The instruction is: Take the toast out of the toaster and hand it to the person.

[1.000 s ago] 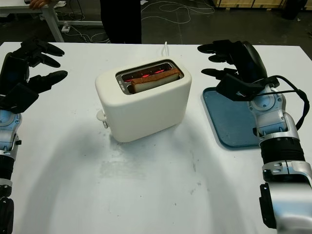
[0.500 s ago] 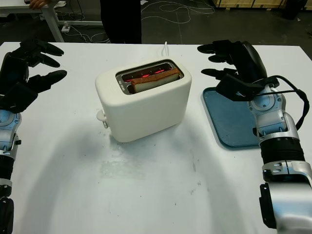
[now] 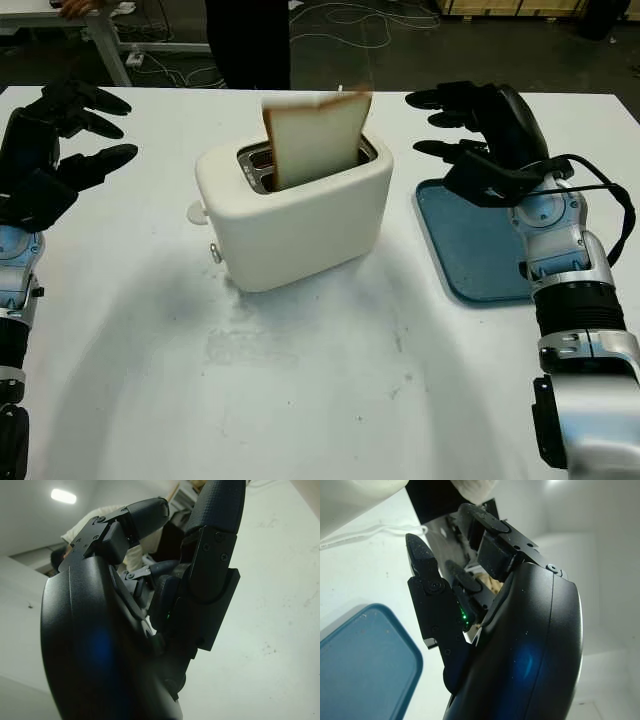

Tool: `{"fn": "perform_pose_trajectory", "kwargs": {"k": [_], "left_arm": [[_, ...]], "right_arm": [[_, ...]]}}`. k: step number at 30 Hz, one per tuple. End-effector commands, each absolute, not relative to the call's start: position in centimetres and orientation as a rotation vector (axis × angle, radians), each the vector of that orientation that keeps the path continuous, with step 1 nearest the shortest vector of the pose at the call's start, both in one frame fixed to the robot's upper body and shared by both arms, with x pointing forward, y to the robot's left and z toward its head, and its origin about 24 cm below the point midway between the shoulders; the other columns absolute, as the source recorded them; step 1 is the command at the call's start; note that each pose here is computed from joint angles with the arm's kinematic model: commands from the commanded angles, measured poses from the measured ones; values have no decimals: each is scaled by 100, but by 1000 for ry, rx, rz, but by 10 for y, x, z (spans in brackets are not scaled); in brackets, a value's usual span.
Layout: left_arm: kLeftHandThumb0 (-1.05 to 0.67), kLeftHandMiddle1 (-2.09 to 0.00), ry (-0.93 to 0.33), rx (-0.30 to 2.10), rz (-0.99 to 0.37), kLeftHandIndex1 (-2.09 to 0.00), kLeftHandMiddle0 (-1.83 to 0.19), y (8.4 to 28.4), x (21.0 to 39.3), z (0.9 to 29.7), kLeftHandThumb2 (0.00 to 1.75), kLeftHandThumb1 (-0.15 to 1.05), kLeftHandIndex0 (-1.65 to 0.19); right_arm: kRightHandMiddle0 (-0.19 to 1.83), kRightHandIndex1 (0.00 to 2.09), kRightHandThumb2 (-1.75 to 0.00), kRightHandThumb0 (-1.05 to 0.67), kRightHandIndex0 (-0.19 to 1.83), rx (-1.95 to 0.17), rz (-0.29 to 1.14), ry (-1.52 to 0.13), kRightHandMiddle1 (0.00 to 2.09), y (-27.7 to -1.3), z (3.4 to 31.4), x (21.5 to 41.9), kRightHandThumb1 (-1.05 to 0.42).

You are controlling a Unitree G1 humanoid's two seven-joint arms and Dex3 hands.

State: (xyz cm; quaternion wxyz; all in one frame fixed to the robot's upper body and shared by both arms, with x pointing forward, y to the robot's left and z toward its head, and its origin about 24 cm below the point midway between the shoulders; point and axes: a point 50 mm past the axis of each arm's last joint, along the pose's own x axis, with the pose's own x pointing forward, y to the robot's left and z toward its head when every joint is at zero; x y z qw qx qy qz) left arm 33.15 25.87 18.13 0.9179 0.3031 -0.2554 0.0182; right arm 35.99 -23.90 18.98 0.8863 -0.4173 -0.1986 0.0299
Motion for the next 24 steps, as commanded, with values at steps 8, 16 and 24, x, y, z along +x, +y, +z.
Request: {"fn": "perform_pose_trajectory", "kwargs": {"k": [8,16,24], "left_arm": [[-91,-133,-529,599,33,-120,-41,256,333,183,11,92,-39],[-91,-133,-544,619,32,-120,-42,257,332,183,13,92,-39],[-90,-132,-533,622,37,-120,-43,258,332,184,12,92,-40]], "right_arm": [[86,1,0,-29,94,-878,60,-434,0,-240,196,359,-79],[87,0,0,-12,92,-849,80,-539,1,-232,234,361,-68],[85,1,0,-21,88,-800,179,-693,1,-211,296,357,-59]]}}
